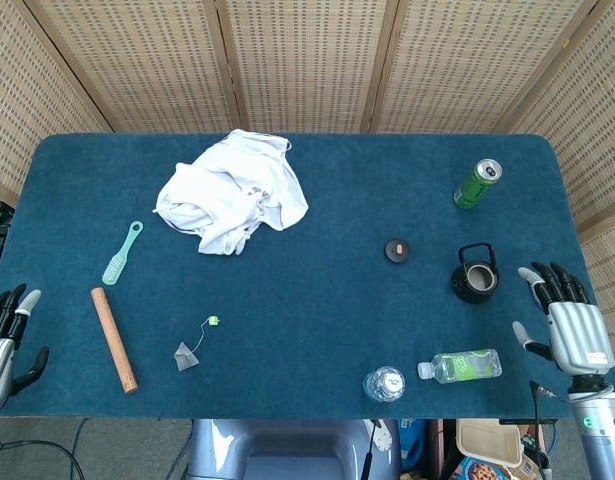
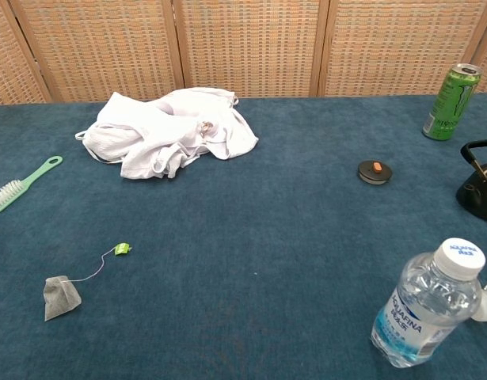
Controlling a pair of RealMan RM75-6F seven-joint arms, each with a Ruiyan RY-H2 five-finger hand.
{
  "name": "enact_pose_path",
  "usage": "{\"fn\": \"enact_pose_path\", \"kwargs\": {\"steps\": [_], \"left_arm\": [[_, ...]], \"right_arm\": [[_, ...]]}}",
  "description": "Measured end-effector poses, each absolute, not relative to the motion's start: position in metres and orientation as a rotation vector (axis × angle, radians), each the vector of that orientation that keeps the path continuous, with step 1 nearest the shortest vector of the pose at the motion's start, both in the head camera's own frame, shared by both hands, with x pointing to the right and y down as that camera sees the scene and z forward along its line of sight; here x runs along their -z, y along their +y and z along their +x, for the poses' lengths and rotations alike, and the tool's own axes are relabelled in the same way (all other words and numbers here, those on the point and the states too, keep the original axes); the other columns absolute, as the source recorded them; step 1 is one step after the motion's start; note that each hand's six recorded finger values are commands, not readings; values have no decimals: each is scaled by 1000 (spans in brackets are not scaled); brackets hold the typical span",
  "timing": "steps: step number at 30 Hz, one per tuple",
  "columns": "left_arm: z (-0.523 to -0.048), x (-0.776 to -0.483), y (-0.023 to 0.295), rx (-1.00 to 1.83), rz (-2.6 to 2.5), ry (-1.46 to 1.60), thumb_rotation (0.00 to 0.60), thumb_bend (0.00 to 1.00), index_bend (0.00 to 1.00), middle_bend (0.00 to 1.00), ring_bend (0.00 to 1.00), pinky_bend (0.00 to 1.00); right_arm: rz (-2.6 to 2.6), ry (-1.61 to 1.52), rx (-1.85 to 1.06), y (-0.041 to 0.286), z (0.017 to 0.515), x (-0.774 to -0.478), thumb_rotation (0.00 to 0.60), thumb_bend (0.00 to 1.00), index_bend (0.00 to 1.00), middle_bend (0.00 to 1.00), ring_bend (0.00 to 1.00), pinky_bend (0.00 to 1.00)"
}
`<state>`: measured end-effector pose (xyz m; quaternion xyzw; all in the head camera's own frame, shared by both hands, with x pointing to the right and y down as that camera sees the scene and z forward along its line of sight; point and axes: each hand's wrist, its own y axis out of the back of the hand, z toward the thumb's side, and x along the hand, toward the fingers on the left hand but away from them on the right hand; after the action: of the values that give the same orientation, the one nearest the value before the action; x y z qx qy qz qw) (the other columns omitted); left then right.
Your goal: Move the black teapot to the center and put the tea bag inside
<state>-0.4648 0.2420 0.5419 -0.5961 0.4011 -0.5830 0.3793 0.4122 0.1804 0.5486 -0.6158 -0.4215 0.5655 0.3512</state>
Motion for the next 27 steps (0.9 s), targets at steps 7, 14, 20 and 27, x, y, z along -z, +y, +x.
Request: {"fn": "enact_pose_path", "kwargs": {"steps": [7, 14, 20, 27], "left_arm": [[-463, -541, 238, 1477, -1515, 1021, 600, 434, 0, 0, 0, 0], [-463, -544, 238, 1489, -1517, 1012, 600, 434, 0, 0, 0, 0], [-464, -545, 237, 1495, -1513, 1011, 600, 435, 0, 0, 0, 0], [-466, -544, 237, 1501, -1507, 1009, 600, 435, 0, 0, 0, 0]], "right_arm": [[-1649, -1017, -1424, 148, 400, -555, 600, 618, 199, 237, 49, 171], [-1706, -952, -1419, 117, 391, -570, 599, 712, 250, 273, 50, 171], [-1746, -884, -1433, 88, 381, -585, 537, 721, 299, 307, 55, 163], [-1765, -816, -1447, 63, 371, -599, 503, 721, 328, 324, 56, 131]]}}
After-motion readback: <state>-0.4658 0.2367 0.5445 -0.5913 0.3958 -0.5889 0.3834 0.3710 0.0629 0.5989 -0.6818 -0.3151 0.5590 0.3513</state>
